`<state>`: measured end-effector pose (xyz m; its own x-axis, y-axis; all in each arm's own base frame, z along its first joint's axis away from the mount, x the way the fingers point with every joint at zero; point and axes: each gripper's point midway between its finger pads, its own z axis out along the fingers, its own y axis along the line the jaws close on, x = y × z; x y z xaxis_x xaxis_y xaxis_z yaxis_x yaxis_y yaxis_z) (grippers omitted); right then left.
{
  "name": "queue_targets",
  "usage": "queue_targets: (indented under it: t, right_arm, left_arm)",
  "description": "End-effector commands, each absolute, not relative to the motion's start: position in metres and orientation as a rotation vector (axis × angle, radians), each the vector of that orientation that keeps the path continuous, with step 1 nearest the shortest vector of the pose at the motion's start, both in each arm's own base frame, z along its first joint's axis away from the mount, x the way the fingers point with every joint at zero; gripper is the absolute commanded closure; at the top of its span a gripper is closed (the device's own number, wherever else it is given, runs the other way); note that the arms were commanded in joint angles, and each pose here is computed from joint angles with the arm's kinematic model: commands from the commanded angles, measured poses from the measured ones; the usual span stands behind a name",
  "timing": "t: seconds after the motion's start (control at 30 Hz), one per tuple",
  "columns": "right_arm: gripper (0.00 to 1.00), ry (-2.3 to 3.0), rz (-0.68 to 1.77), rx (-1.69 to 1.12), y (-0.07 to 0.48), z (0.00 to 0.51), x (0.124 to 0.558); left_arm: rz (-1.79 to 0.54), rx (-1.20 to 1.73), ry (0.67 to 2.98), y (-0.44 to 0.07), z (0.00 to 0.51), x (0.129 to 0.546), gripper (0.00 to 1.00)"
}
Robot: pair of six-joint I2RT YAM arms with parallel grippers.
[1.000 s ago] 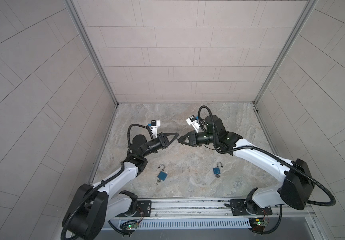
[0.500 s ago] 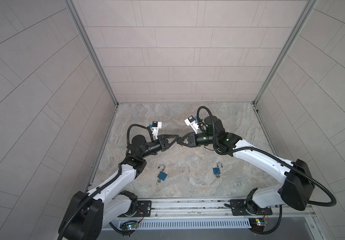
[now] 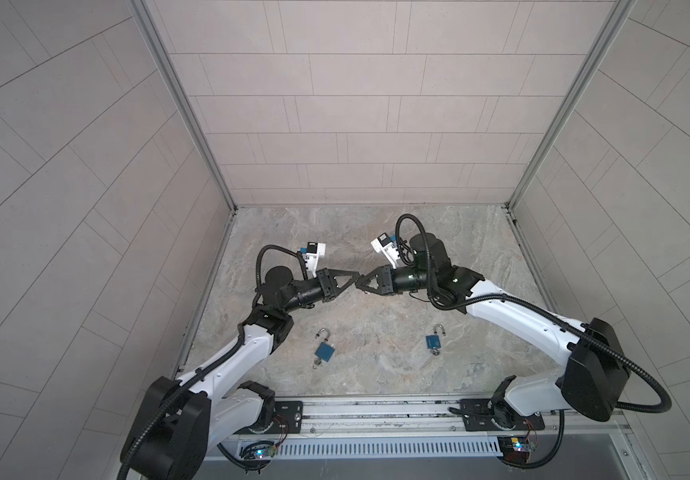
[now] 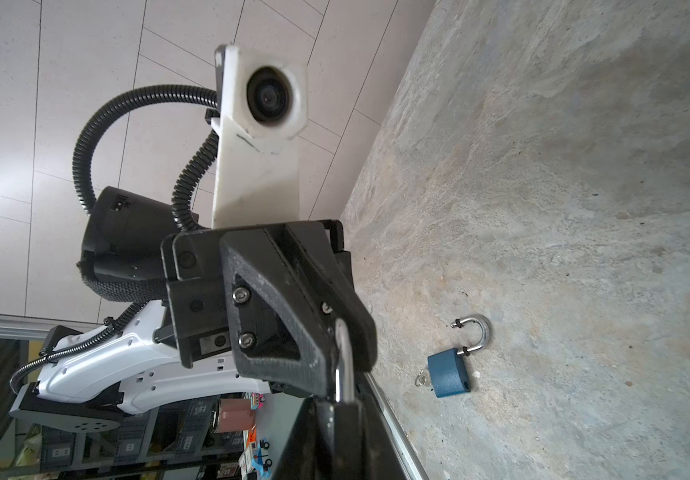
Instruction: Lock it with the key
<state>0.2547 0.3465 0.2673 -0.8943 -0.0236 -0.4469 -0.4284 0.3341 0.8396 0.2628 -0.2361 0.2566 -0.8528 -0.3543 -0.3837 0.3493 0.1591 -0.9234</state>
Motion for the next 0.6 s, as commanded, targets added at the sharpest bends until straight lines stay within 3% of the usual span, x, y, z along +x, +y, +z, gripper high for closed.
queue_targets:
  t: [0.0,0.23,0.57]
  right_arm:
    - [0.93,2.042,1.618,-0.501,0.346,0.315,0.25]
    - [0.67,2.037,1.614,-0.456,0.34,0.317,0.257]
    - [0.54,2.079,1.566,-0.309,0.318,0.302,0.269]
  left_arm:
    - [-1.73,-0.037,2.007,-0.238,0.241,0.265,1.0]
    - [-1.66,-0.07,2.021,-0.235,0.239,0.277,1.0]
    - [-1.672,-0.124,2.001,-0.238,0.241,0.296,1.0]
